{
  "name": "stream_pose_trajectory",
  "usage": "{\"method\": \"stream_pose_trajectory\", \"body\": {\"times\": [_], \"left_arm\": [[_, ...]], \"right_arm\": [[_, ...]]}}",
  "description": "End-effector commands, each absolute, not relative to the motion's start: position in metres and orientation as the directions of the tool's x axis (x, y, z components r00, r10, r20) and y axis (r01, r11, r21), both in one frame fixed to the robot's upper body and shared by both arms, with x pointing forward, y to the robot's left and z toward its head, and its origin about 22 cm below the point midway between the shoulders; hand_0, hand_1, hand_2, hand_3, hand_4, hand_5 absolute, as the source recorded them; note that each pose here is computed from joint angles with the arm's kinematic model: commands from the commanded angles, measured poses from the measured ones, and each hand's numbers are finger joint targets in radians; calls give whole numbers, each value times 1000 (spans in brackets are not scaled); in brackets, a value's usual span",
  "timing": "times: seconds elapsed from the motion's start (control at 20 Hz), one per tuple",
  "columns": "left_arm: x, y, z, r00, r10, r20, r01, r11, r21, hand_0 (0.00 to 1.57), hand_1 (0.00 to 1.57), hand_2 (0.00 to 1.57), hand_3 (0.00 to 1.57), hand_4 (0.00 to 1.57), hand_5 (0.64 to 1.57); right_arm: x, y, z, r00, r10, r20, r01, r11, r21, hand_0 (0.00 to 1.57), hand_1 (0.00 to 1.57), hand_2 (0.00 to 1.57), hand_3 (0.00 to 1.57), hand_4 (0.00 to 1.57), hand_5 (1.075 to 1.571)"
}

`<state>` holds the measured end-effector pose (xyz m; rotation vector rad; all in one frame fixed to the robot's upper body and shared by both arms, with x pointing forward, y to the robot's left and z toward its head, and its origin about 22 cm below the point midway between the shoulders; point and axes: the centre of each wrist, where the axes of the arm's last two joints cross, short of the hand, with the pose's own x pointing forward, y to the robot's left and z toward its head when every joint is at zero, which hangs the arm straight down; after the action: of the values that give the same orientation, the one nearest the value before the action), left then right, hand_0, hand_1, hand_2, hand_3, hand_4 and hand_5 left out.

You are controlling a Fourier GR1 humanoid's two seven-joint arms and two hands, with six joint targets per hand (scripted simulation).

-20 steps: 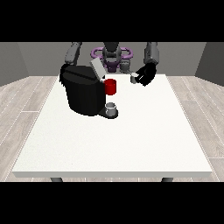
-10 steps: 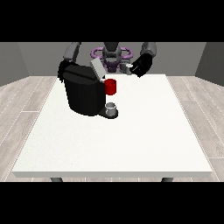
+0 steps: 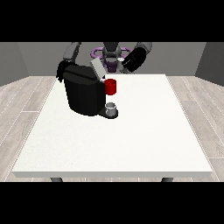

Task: Insert the coffee pod into the coffee machine and close the lid

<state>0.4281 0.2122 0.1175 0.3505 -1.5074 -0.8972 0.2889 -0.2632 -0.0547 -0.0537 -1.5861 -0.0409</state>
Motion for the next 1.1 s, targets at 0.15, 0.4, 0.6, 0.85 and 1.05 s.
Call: {"method": "stream_pose_trajectory", "body": {"times": [0.15,0.4,0.6,0.85,1.05], "left_arm": [[443,228,154,-156,-674,722,199,694,692,1352,1352,1398,1316,611,1571],[448,233,182,-208,-651,730,123,723,680,1469,1469,1473,1358,639,1571],[453,234,209,-198,-653,731,105,727,678,1391,1391,1439,1409,605,1571],[456,247,231,-184,-643,743,53,749,661,1454,1454,1477,1395,596,1571],[456,261,253,-230,-636,737,23,753,657,1451,1451,1483,1390,609,1571]], "right_arm": [[312,-244,-23,-91,-22,996,4,1000,22,0,0,0,0,257,1571],[314,-272,-23,-195,2,981,-49,999,-12,0,0,0,0,125,1571],[311,-251,-35,-203,-40,978,-114,993,17,0,0,0,0,0,1571],[325,-262,-16,-210,-23,977,-140,990,-7,0,0,0,0,301,1571],[335,-267,-2,-234,-10,972,-153,988,-26,0,0,0,0,233,1571]]}}
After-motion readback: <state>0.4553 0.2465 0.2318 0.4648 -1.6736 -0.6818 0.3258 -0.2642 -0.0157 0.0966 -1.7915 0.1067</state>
